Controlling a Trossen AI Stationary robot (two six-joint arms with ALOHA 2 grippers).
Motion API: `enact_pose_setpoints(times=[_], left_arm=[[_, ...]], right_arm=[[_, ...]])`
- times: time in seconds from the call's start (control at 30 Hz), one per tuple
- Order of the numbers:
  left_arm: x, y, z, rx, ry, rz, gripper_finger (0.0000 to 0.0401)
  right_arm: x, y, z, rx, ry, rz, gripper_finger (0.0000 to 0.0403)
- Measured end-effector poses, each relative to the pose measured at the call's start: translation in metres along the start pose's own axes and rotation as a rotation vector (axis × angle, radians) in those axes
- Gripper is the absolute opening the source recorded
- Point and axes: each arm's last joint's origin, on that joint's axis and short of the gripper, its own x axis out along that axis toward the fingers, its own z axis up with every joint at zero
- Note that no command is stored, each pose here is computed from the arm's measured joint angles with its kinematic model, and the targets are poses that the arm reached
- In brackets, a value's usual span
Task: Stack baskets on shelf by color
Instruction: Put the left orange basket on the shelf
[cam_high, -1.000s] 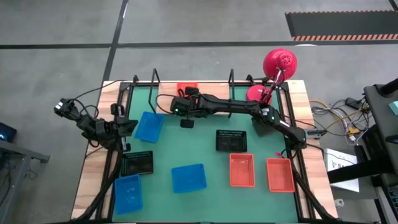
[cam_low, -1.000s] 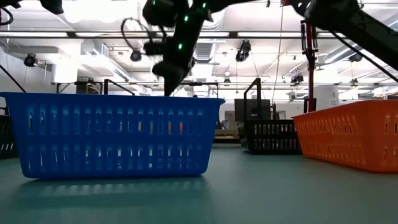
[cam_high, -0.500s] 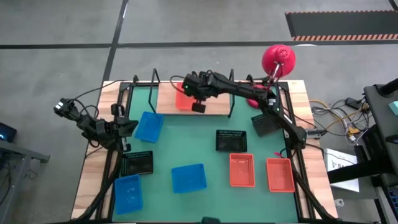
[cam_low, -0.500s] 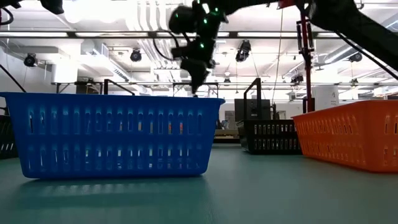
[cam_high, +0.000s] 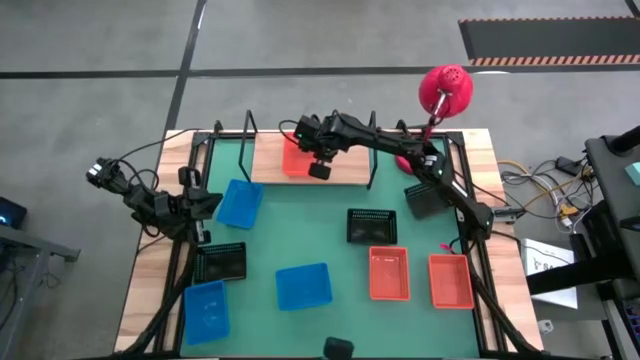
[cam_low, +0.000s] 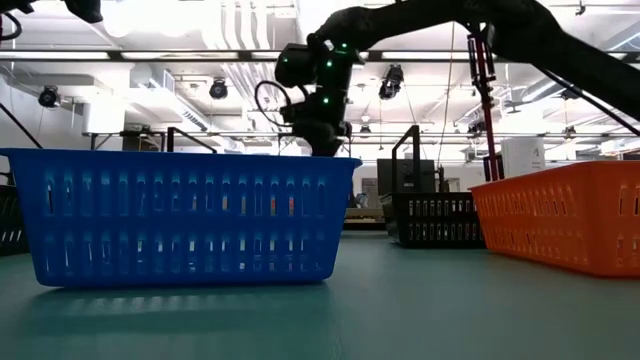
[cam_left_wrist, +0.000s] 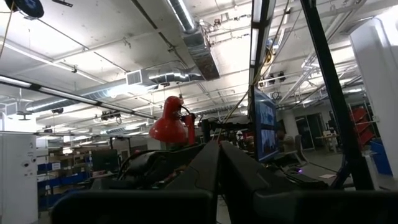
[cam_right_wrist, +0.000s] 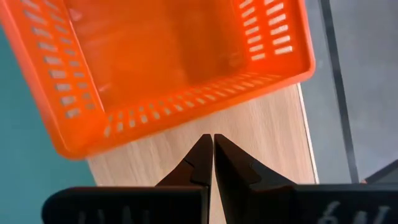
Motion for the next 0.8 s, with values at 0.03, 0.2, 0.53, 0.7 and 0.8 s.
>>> enact_pose_setpoints(times=[0.03,0.2,0.53,0.7,0.8], left_arm=[[0.000,0.000,0.000,0.000,0.000,0.000,0.0000],[0.000,0.000,0.000,0.000,0.000,0.000,0.0000],[0.000,0.000,0.000,0.005,0.000,0.000,0.0000],[0.000,0.000,0.000,0.006,0.000,0.000,0.0000],[0.000,0.000,0.000,0.006,-0.001,0.000,0.0000]], right_arm=[[0.001,0.000,0.001,0.006,-0.006,-0.001,0.0009],[0.014,0.003,0.003,0.025,-0.002,0.000,0.0008],[0.004,0.041,0.020,-0.092,-0.150,0.006,0.0008],[-0.025,0.066,0.030,-0.197,-0.281,-0.014,0.0008],[-0.037,0.079,0.029,-0.239,-0.285,-0.059,0.0008]])
